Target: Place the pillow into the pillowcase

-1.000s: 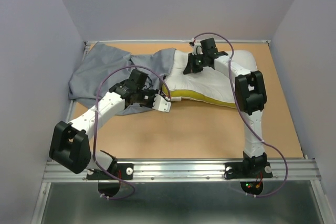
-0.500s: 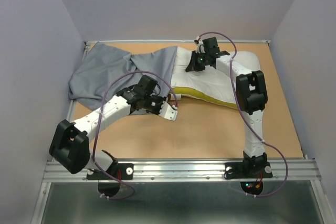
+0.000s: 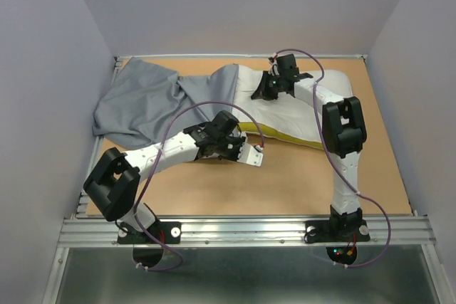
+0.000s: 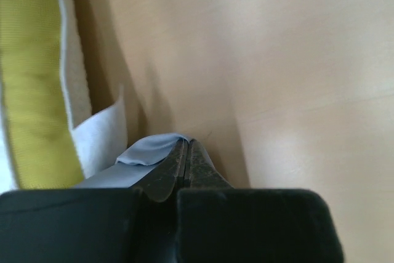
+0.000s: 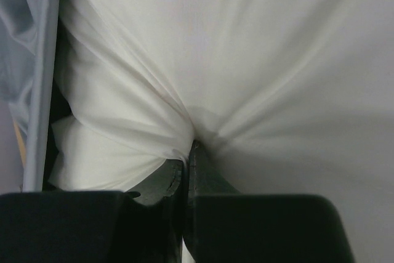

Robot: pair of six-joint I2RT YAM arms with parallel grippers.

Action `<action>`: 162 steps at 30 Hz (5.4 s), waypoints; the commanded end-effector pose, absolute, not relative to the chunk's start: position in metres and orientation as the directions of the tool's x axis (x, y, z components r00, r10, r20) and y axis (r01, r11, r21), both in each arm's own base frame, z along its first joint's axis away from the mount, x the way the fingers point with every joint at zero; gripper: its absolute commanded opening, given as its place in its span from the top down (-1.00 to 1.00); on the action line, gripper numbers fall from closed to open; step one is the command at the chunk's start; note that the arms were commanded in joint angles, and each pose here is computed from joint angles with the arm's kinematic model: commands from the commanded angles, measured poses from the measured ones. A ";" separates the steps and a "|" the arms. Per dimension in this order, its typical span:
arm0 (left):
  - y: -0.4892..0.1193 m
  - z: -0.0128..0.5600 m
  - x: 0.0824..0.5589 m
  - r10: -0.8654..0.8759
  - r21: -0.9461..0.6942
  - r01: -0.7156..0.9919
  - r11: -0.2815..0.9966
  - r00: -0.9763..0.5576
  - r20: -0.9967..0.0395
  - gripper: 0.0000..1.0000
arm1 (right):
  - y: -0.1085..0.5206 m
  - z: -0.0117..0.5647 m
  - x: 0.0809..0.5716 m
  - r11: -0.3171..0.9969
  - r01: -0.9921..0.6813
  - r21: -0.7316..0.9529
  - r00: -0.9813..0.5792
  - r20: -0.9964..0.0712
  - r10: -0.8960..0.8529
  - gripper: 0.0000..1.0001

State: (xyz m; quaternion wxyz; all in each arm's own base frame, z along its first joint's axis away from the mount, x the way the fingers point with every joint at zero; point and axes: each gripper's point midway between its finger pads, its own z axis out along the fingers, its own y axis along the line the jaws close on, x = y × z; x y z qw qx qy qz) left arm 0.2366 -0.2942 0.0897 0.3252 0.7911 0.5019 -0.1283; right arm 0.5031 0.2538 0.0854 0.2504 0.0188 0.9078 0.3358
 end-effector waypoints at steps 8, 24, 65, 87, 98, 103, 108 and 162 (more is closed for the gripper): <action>-0.341 0.257 0.247 0.525 0.328 0.941 0.086 0.237 -0.818 -0.19 | 0.250 0.022 0.426 0.772 -0.200 0.604 -0.923 -0.381 0.060 0.99; -0.231 0.177 0.335 0.468 0.111 0.588 0.801 -0.501 -0.728 -0.30 | 0.261 0.050 0.411 0.693 -0.271 0.667 -0.917 -0.398 0.025 0.99; -0.296 0.239 0.369 0.243 -0.165 0.721 0.673 -0.426 -0.871 -0.26 | 0.247 0.101 0.310 0.505 -0.554 0.662 -0.820 -0.539 -0.193 -0.11; -0.330 0.136 0.451 0.420 -0.039 0.612 0.790 -0.587 -0.692 -0.07 | 0.160 0.091 0.457 0.785 -0.617 0.054 -0.587 -0.696 -0.413 -1.00; -0.345 0.136 0.461 0.390 -0.089 0.633 0.769 -0.574 -0.720 0.72 | 0.200 0.069 0.438 0.669 -0.680 0.302 -0.651 -0.668 -0.361 0.70; -0.382 0.179 0.445 0.322 -0.207 0.749 0.629 -0.494 -0.807 0.95 | 0.223 0.108 0.425 0.557 -0.725 0.405 -0.629 -0.719 -0.296 0.99; -0.420 0.202 0.427 0.280 -0.271 0.811 0.518 -0.461 -0.842 0.95 | 0.240 0.148 0.409 0.456 -0.749 0.480 -0.618 -0.754 -0.222 0.99; -0.197 0.217 0.281 0.231 -0.080 0.732 0.677 -0.314 -0.921 -0.97 | 0.165 0.093 0.230 0.365 -0.902 -0.231 -0.178 -0.570 -0.802 -1.00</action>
